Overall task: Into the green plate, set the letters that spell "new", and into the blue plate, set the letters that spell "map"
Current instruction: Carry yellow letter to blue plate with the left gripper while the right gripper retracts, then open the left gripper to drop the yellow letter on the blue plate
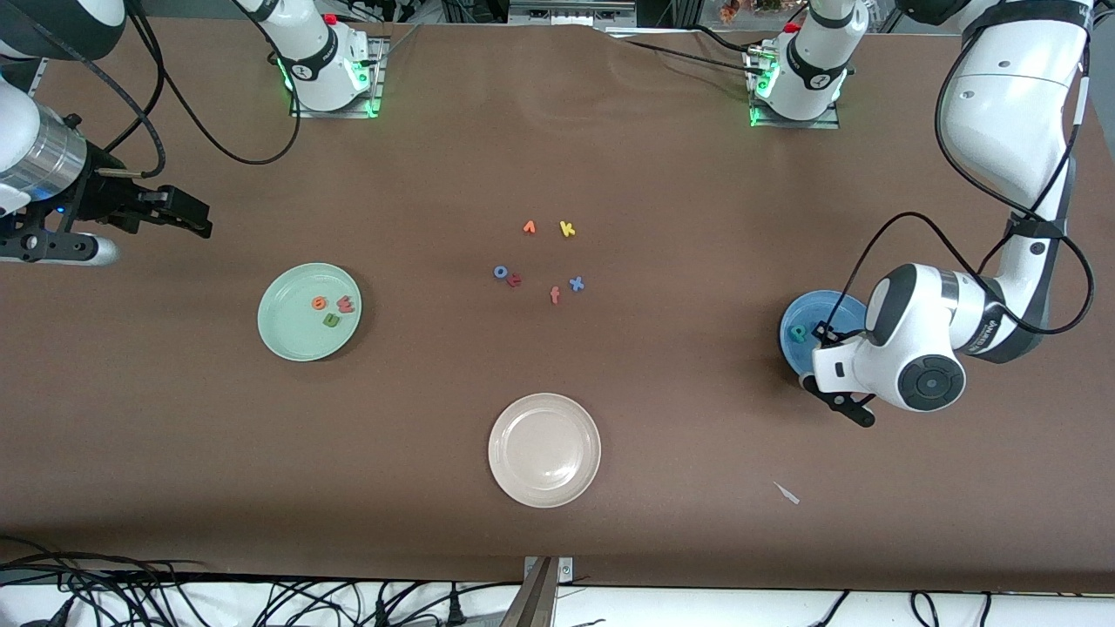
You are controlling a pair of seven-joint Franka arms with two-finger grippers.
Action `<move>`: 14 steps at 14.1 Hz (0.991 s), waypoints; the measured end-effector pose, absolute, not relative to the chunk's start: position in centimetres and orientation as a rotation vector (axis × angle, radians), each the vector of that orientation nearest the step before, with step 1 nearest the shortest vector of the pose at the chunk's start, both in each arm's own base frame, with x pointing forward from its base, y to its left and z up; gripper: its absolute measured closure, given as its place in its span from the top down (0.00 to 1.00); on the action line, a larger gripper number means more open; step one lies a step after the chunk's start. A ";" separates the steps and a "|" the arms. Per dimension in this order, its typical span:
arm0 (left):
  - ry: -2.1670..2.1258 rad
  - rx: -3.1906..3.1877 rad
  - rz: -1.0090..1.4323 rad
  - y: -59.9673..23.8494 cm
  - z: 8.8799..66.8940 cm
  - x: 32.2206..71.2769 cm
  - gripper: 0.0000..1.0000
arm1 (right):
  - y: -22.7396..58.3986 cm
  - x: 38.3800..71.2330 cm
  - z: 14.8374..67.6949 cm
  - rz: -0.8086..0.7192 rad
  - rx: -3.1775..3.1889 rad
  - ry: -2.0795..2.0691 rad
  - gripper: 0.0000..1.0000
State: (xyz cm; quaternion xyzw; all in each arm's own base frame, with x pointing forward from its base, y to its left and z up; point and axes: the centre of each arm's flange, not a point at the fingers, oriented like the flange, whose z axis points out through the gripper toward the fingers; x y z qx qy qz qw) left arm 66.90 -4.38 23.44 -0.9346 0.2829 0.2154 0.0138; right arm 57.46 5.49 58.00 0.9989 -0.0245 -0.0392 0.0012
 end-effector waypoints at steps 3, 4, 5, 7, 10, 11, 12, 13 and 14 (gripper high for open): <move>0.873 -2.905 0.677 -3.9 23.6 67.0 0.67 | 6.2 57.4 58.0 -0.134 3.163 -0.069 1.00; 0.863 -2.906 0.674 -3.6 24.2 67.1 0.78 | 6.2 57.4 58.0 -0.136 3.166 -0.069 1.00; 0.848 -2.909 0.659 -3.1 25.1 67.3 0.87 | 6.2 57.4 58.0 -0.136 3.166 -0.069 1.00; 0.806 -2.917 0.625 -1.6 27.8 67.6 1.00 | 6.2 57.4 58.0 -0.136 3.166 -0.070 1.00; 0.660 -2.928 0.596 0.2 32.3 67.2 1.00 | 6.2 57.4 57.9 -0.136 3.166 -0.067 1.00; 0.574 -2.933 0.568 0.3 33.8 67.1 1.00 | 6.2 57.4 57.9 -0.137 3.166 -0.065 1.00; 0.494 -2.936 0.541 0.4 35.4 67.0 1.00 | 6.2 57.4 57.9 -0.139 3.166 -0.063 1.00; 0.423 -2.946 0.513 0.3 37.1 66.8 1.00 | 6.2 57.4 57.8 -0.140 3.166 -0.062 1.00; 0.353 -2.980 0.480 0.2 38.9 66.5 1.00 | 6.2 57.4 57.8 -0.141 3.166 -0.061 1.00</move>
